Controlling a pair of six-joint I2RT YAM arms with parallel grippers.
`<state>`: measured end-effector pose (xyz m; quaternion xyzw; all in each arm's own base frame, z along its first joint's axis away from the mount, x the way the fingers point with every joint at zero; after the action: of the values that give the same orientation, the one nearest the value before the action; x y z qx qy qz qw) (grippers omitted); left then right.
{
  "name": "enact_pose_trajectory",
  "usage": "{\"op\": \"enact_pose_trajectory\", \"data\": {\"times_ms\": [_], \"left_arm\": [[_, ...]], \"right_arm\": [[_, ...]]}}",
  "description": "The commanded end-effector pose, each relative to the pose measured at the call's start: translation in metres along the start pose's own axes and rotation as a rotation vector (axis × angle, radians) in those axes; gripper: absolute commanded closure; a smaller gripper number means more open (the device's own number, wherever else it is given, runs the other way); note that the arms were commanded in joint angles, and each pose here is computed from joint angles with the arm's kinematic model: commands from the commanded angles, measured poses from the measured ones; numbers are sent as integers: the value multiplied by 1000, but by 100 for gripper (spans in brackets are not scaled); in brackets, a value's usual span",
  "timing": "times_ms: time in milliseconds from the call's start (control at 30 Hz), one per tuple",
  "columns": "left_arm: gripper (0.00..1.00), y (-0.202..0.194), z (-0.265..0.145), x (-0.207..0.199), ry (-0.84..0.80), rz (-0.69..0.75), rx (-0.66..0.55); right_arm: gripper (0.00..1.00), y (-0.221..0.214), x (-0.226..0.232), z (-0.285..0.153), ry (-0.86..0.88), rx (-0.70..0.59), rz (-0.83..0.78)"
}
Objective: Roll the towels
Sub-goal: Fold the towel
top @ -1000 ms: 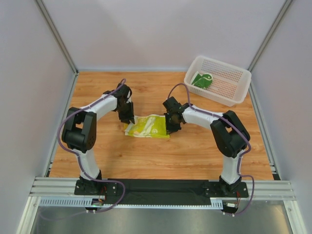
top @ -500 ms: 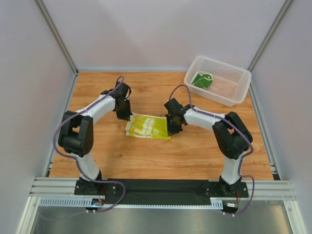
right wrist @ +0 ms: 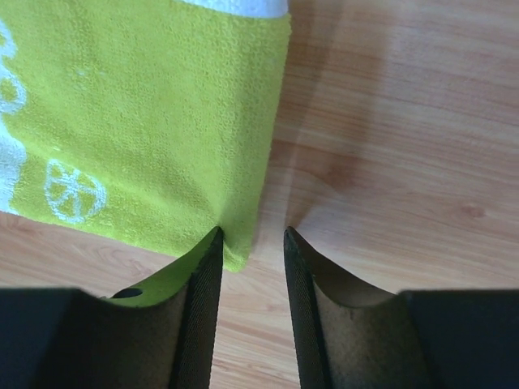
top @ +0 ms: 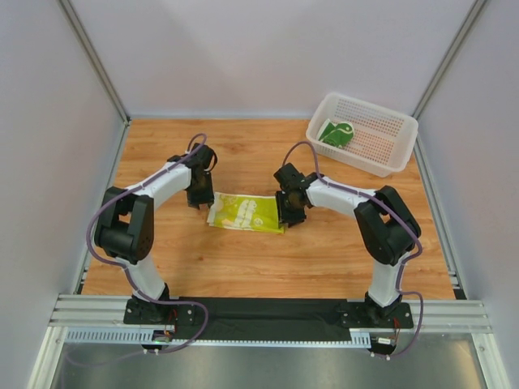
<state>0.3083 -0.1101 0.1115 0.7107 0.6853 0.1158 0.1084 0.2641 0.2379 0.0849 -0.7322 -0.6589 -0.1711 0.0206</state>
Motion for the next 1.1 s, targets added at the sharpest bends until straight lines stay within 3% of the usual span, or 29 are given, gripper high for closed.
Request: {"op": "enact_pose_trajectory", "data": {"times_ms": [0, 133, 167, 200, 333, 400, 467, 633, 700, 1067], "left_arm": [[54, 14, -25, 13, 97, 23, -68], [54, 24, -56, 17, 121, 22, -104], [66, 24, -68, 17, 111, 14, -133], [72, 23, -74, 16, 101, 12, -147], [77, 11, -90, 4, -11, 23, -208], [85, 5, -92, -10, -126, 42, -210], [93, -3, -81, -21, -209, 49, -190], [94, -13, -46, -35, -304, 44, -153], [99, -15, -33, -37, -307, 39, -124], [100, -28, 13, -28, -183, 32, -36]], "right_arm": [[62, 10, 3, -24, -8, -36, -36], [60, 15, 3, -45, -29, -69, -60], [64, 18, 2, -54, -44, -110, -61], [67, 19, 1, -60, -46, -118, -61], [88, 19, 17, -83, 81, -123, -75], [99, 17, 35, -90, 226, -86, -104], [100, 15, 51, -91, 366, -25, -131], [100, 17, 56, -60, 486, 81, -104], [100, 19, 51, -45, 549, 129, -63], [100, -4, -13, 15, 424, 216, 86]]}}
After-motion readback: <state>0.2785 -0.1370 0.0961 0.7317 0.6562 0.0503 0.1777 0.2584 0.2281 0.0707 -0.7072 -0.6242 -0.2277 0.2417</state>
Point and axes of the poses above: each gripper's point midway between its finger pads, its own z axis out along the fingers, its own x axis along the line the jaws close on, y = z × x, the point moved 7 cm from there along -z, back along the fingers, and after that the axes turned 12 degrees about z, right-handed, at the moved point
